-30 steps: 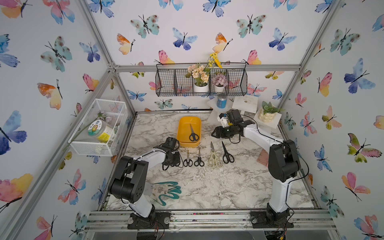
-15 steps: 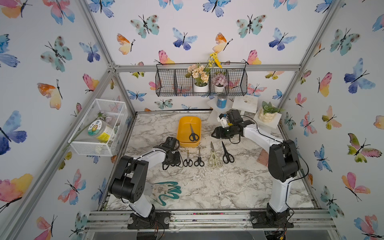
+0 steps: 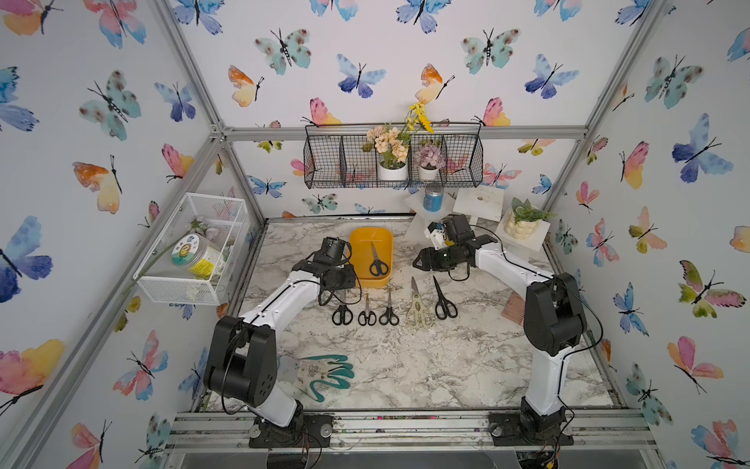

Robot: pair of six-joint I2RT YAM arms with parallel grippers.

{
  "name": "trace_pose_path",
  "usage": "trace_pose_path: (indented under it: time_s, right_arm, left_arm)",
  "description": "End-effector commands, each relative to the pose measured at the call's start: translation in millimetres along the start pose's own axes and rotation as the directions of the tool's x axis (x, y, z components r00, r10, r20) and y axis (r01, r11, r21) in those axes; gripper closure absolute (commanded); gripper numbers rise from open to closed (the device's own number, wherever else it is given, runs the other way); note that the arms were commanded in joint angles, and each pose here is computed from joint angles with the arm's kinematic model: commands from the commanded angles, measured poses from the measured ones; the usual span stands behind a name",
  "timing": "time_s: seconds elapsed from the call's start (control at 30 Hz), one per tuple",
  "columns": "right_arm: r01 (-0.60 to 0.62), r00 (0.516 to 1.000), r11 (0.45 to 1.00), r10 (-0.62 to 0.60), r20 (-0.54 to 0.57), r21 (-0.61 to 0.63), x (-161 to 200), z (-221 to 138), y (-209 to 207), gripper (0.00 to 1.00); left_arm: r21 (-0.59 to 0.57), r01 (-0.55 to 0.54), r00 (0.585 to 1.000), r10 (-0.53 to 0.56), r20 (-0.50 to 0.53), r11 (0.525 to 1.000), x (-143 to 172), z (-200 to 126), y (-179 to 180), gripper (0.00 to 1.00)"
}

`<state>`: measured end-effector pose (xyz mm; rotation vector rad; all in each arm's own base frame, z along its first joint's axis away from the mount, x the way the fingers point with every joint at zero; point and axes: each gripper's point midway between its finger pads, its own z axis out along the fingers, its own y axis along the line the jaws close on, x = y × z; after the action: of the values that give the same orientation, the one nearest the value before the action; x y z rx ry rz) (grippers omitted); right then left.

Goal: Take the scissors out of the storage box
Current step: Place the scissors at the center of the board, then pick up the scissors from the storage box.

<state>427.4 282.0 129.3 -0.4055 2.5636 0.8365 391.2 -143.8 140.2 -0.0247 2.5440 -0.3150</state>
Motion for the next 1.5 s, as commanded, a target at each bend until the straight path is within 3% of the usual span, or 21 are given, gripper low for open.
trace_pose_path:
  time_s: [0.0,0.2,0.53,0.93,1.47]
  right_arm:
    - [0.006,1.0,1.0,-0.006,-0.001,-0.014,2,0,4,0.42]
    - [0.012,1.0,1.0,-0.012,0.003,-0.002,2,-3,3,0.42]
    - [0.006,1.0,1.0,-0.006,-0.003,-0.004,5,-3,2,0.42]
    - [0.005,1.0,1.0,-0.005,0.0,-0.002,5,-3,2,0.42]
    - [0.005,1.0,1.0,-0.005,-0.005,0.0,7,-4,2,0.42]
  left_arm:
    - [-0.011,-0.051,0.999,0.051,-0.009,0.999,-13,8,-12,0.64]
    - [0.003,-0.094,0.995,0.094,-0.02,0.996,-36,30,-29,0.63]
    - [-0.01,-0.127,0.99,0.126,-0.069,0.992,-47,78,-33,0.64]
    - [-0.048,-0.138,0.979,0.129,-0.155,0.989,-31,134,-23,0.65]
    - [-0.109,-0.137,0.974,0.114,-0.197,0.985,-18,177,-9,0.66]
